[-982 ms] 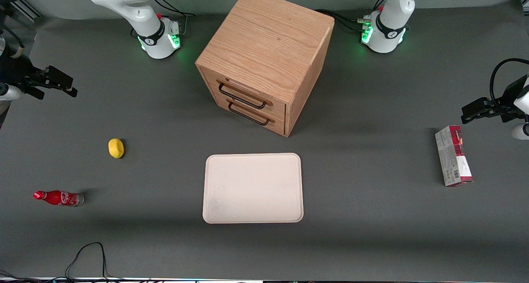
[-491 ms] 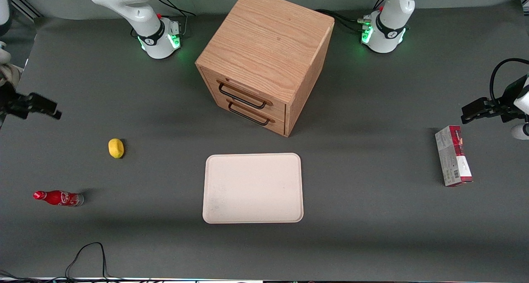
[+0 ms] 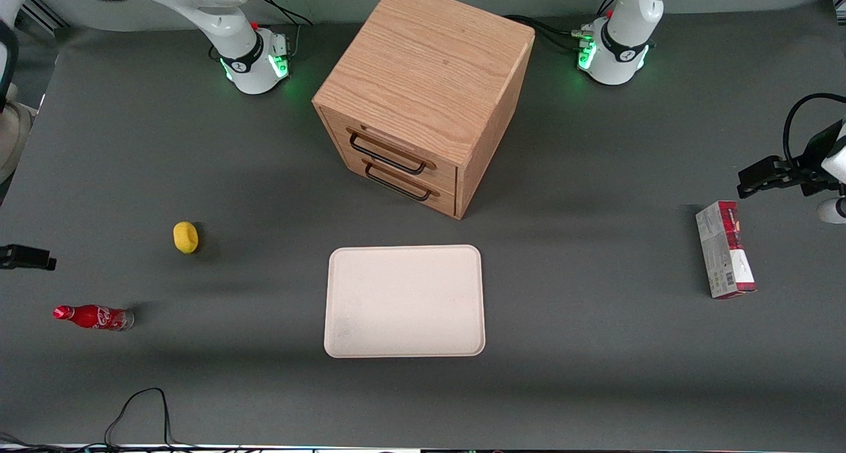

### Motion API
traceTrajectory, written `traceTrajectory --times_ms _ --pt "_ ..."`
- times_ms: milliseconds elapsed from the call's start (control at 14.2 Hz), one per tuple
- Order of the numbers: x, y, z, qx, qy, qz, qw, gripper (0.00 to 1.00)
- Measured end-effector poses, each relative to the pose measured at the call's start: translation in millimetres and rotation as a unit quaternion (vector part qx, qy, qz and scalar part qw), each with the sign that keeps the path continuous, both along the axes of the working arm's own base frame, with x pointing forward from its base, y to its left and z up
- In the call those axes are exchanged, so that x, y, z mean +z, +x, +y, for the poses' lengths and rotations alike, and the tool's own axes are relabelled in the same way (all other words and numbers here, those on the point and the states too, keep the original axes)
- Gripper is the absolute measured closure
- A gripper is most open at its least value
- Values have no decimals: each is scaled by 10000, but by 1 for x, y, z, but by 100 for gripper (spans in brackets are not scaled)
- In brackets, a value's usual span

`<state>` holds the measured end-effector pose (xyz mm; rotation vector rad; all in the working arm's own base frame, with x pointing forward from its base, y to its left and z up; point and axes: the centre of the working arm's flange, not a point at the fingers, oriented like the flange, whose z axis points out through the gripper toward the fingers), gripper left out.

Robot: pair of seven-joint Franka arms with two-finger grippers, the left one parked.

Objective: Place coke bottle on tray
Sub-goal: 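Move the right gripper down over the red Coca-Cola bottle, then close the right gripper around the red bottle's neck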

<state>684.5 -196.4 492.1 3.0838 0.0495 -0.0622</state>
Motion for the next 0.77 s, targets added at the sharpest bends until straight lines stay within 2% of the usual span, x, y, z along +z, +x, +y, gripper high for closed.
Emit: traceTrajectory --times_ms 140,281,421,632,772 --pt "-27 9 -27 132 90 -115 9998 0" --pt "-60 18 -46 281 88 -197 9994 0" --pt "-95 28 -58 298 133 -393 9987 0" --pt "-140 37 -67 412 82 -571 9975 0" --pt "-155 36 -71 381 211 -604 9972 0"
